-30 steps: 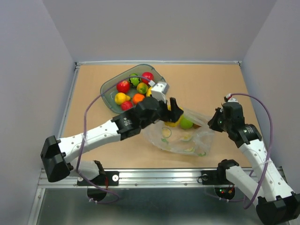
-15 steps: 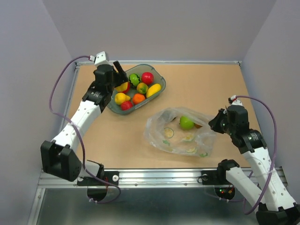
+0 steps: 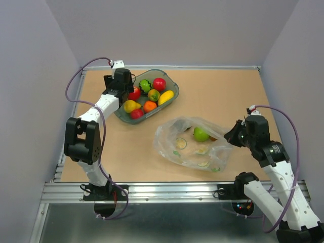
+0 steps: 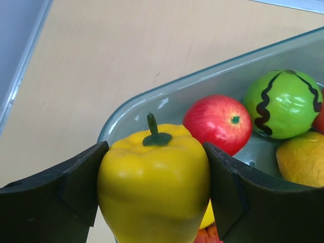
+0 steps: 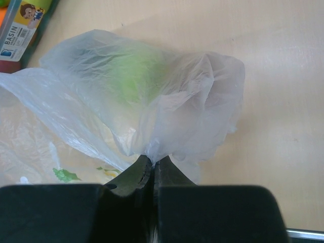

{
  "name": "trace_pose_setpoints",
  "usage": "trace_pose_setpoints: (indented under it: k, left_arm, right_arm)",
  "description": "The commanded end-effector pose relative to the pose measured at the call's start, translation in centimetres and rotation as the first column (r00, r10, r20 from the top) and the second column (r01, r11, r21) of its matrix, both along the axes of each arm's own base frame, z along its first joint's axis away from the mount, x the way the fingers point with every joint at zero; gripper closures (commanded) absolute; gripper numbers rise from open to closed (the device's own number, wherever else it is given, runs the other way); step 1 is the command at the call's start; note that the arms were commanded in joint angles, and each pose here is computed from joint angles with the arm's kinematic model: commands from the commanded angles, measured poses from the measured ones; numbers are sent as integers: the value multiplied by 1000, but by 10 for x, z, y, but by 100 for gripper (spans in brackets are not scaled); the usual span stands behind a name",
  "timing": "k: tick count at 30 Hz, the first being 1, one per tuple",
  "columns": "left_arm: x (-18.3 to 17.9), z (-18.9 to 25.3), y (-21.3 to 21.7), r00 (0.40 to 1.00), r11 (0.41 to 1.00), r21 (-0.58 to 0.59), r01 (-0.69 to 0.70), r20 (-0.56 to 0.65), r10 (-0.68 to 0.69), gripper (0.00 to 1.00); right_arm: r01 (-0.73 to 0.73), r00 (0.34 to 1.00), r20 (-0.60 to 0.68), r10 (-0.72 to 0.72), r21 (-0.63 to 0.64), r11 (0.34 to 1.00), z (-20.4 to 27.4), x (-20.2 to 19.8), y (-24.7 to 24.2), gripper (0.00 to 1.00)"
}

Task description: Untie the knot of the plastic bag and take out the fruit

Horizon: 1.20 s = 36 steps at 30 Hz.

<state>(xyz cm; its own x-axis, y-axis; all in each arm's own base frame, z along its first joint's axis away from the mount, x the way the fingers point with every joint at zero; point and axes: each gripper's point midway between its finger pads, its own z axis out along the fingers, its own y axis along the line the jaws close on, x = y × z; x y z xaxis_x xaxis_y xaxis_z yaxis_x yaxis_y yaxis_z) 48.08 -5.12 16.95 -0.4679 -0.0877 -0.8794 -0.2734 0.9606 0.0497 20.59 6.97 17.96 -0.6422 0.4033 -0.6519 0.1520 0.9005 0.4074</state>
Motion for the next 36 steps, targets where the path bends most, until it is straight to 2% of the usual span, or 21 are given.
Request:
trace_pose_setpoints:
  k: [1, 6, 10, 14, 19, 23, 26, 27, 31, 36]
  left_arm:
    - [14, 38, 11, 996, 997, 75, -14, 92, 7, 10]
    - [11, 35, 3, 997, 999, 36, 25, 76, -28, 1]
    - [2, 44, -2, 996, 999, -4, 43, 80, -42, 1]
    - [-21, 71, -21, 988, 991, -92, 101, 124, -89, 1]
    - [-72, 115, -77, 943, 939, -187, 290, 224, -247, 1]
    - [-124, 134, -132, 880, 853, -257, 454, 279, -384, 1]
    - [-171, 132, -176, 802, 761, -269, 590, 300, -516, 1]
    - [-195, 134, -198, 751, 704, -269, 657, 308, -584, 1]
    - [-246, 123, -241, 655, 600, -263, 756, 292, -697, 1]
    - [-284, 102, -295, 589, 504, -320, 802, 280, -758, 4]
  right_arm:
    - [0, 997, 75, -3, 33, 999, 35, 0, 2, 99]
    - [12, 998, 68, -14, 29, 1000, 33, -3, 0, 99]
    - [9, 998, 63, -10, 18, 1000, 32, -1, -1, 99]
    - [8, 998, 70, -7, -14, 1000, 35, 3, -4, 99]
    - [-7, 998, 65, 10, -47, 999, 35, 9, -5, 99]
    - [-24, 997, 71, 30, -73, 997, 37, 14, -5, 99]
    - [-39, 996, 76, 45, -79, 996, 37, 17, -3, 99]
    - [-42, 996, 73, 48, -80, 996, 36, 18, -3, 99]
    - [-67, 995, 74, 73, -72, 995, 35, 21, 2, 99]
    - [-82, 993, 73, 88, -74, 994, 34, 23, 4, 99]
